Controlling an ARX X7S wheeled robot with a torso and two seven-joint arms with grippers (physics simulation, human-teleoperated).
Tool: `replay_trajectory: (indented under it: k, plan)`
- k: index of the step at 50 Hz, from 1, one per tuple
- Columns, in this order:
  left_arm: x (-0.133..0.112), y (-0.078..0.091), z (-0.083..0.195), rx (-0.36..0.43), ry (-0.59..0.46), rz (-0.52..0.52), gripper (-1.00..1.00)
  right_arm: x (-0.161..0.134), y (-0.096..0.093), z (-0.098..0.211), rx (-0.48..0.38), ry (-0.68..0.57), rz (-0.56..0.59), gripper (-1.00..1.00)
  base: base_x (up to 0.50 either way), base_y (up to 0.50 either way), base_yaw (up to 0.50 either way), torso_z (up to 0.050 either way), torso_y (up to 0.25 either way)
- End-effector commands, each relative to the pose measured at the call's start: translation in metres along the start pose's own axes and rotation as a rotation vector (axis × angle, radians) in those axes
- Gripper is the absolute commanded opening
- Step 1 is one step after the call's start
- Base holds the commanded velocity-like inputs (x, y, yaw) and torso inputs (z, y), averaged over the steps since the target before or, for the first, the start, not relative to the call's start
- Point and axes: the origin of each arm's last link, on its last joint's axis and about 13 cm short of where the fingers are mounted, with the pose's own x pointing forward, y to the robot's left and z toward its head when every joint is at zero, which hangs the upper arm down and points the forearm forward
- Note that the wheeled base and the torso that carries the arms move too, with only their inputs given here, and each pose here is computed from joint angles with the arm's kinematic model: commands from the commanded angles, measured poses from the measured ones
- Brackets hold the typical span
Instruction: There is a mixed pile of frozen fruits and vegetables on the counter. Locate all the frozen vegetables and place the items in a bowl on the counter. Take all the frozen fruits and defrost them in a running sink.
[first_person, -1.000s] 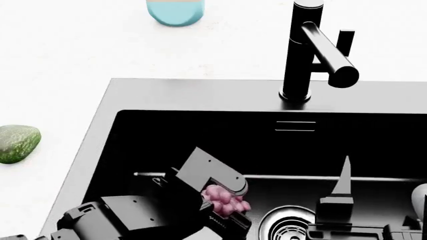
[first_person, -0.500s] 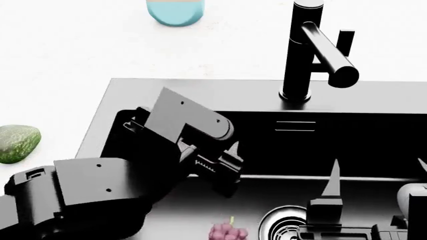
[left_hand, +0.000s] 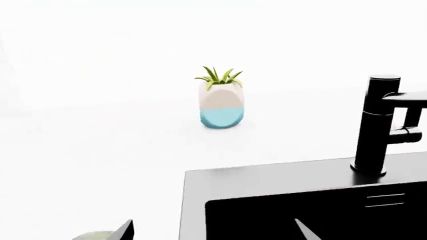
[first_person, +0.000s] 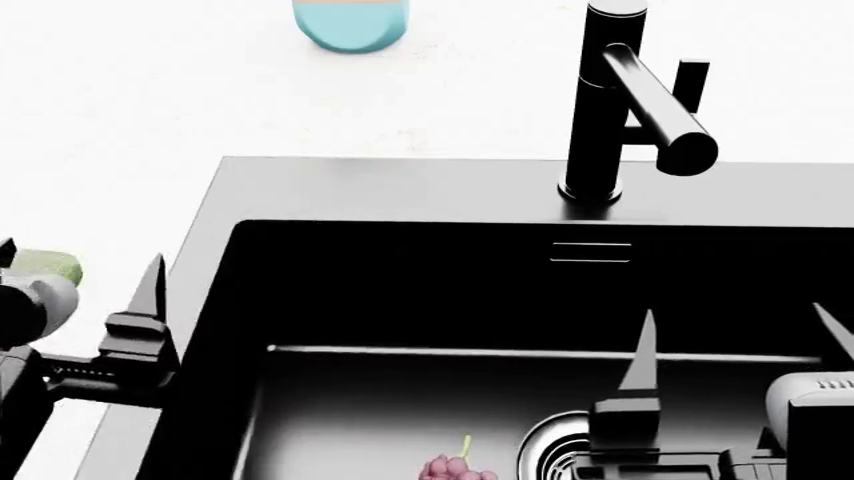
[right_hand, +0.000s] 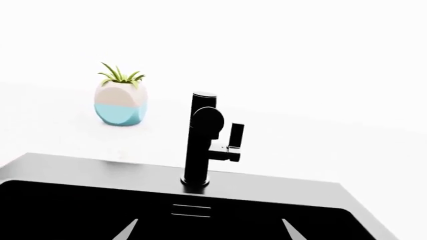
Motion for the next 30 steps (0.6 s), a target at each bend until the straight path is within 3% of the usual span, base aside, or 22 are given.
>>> replay_trajectory:
  k: [1,8,20,24,30]
  plan:
    - [-0.047,0.028,-0.004,-0.005,-0.027,0.086,1.00,0.002,0.001,-0.002,-0.007,-0.027,0.004,1.00,0.00,0.00,0.00,0.000,0.000]
    - [-0.056,0.034,-0.014,-0.008,-0.049,0.148,1.00,0.001,0.007,-0.006,-0.014,-0.018,0.039,1.00,0.00,0.00,0.00,0.000,0.000]
    - [-0.063,0.036,-0.010,-0.038,-0.078,0.132,1.00,0.001,0.012,-0.007,-0.017,-0.026,0.036,1.00,0.00,0.00,0.00,0.000,0.000]
    - [-0.060,0.037,-0.006,-0.032,-0.077,0.132,1.00,0.000,0.007,-0.002,0.048,-0.055,-0.008,1.00,0.00,0.00,0.00,0.000,0.000]
    - [-0.061,0.037,-0.005,-0.028,-0.080,0.132,1.00,0.001,0.006,-0.002,0.012,-0.049,-0.024,1.00,0.00,0.22,0.00,0.000,0.000]
